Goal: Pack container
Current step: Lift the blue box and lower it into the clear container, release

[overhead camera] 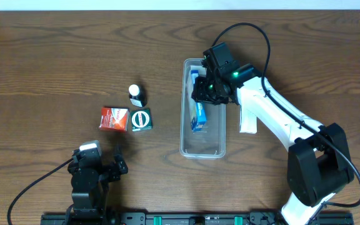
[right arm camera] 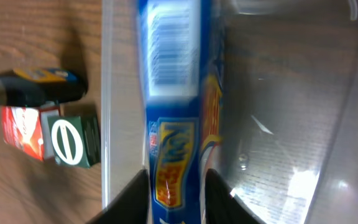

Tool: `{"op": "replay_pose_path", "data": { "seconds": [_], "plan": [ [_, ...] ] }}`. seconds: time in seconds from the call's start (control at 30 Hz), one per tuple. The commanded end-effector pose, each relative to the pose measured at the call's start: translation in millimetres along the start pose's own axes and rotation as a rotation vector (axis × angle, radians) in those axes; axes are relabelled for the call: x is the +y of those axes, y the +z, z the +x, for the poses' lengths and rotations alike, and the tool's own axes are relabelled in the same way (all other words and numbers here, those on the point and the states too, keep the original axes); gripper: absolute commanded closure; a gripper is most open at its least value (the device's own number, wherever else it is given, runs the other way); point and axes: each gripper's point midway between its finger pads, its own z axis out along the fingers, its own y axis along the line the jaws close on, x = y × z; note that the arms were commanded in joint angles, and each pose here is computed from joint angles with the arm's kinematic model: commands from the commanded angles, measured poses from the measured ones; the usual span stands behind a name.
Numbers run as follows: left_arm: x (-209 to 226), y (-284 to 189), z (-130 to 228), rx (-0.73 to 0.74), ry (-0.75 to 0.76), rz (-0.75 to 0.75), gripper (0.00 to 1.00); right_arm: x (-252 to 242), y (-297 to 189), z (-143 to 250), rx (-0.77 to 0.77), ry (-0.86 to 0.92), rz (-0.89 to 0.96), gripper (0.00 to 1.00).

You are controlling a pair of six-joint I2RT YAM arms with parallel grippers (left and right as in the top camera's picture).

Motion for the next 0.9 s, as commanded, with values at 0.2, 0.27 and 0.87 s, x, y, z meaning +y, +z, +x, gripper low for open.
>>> {"op": "replay_pose_path", "data": {
  "seconds": [0.2,0.27,0.87],
  "plan": [
    [2.0,2.1,3.5,0.004,0.016,-0.009,0.02,2.8,-9.1,-4.9,-0.023,-0.018,-0.005,0.60],
    [2.0,2.1,3.5,0.004,0.016,-0.009,0.02,5.1,-13.1,-6.3,-0.034,-0.033,-0.012,0.65],
    [2.0,2.1,3.5,0.004,0.016,-0.009,0.02,-34.9,-19.9,-1.3,-0.040,0.065,0.176,0.79]
  ]
}}
